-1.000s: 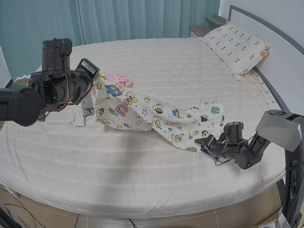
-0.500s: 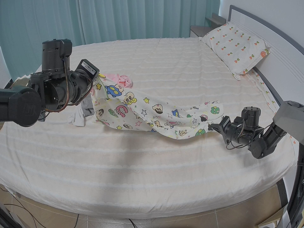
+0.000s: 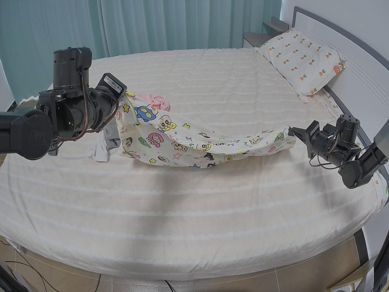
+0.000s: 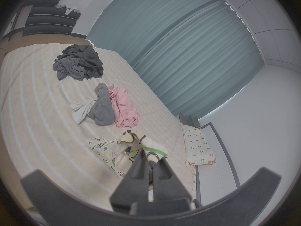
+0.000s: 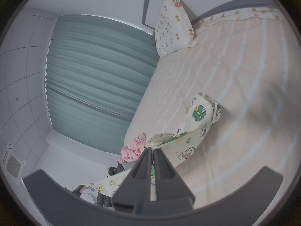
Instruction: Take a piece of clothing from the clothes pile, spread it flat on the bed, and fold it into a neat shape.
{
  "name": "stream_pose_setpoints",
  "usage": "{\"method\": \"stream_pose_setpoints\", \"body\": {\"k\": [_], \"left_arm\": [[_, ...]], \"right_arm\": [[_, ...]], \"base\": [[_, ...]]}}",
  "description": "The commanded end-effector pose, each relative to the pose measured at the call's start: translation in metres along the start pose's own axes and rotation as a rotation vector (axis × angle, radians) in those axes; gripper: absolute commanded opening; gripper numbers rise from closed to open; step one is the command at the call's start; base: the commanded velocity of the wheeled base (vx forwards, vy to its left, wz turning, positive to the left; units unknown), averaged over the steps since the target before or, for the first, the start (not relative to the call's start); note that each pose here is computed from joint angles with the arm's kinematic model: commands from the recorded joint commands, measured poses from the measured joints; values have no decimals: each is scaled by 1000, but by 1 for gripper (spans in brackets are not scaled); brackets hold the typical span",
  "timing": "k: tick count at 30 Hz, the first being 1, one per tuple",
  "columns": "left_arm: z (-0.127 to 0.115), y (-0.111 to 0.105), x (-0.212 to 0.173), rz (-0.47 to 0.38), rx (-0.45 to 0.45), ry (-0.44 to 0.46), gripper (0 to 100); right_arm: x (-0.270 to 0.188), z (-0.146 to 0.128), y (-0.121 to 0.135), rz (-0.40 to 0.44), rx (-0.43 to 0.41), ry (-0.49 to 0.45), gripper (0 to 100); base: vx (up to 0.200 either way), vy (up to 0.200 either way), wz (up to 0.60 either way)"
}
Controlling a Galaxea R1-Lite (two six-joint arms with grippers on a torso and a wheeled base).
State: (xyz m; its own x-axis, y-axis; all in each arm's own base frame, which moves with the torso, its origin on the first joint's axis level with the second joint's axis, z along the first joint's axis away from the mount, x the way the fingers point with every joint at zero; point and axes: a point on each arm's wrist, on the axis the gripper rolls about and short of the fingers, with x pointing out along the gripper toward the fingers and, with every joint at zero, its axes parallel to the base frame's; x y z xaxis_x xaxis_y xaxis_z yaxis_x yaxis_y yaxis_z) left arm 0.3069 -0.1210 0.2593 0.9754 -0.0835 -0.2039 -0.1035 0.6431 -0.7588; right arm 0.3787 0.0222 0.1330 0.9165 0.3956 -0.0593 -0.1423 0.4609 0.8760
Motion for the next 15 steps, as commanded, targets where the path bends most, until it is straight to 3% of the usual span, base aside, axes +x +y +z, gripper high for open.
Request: {"method": "stream_pose_setpoints", "body": {"k": [1,9,15], "left_arm": [[-4,5,-3,33,13,25,0],[-11,11,-22,47,32,70,0],[-32,31,-42,87,68,150,0]], "right_arm": [[-25,23,30,72,-34,-54,0],[-49,24,36,69,-36,-58,0],[-82,13,20,15,-3,3,0]], "base": [[0,0,0],[0,0,0],[0,0,0]]}}
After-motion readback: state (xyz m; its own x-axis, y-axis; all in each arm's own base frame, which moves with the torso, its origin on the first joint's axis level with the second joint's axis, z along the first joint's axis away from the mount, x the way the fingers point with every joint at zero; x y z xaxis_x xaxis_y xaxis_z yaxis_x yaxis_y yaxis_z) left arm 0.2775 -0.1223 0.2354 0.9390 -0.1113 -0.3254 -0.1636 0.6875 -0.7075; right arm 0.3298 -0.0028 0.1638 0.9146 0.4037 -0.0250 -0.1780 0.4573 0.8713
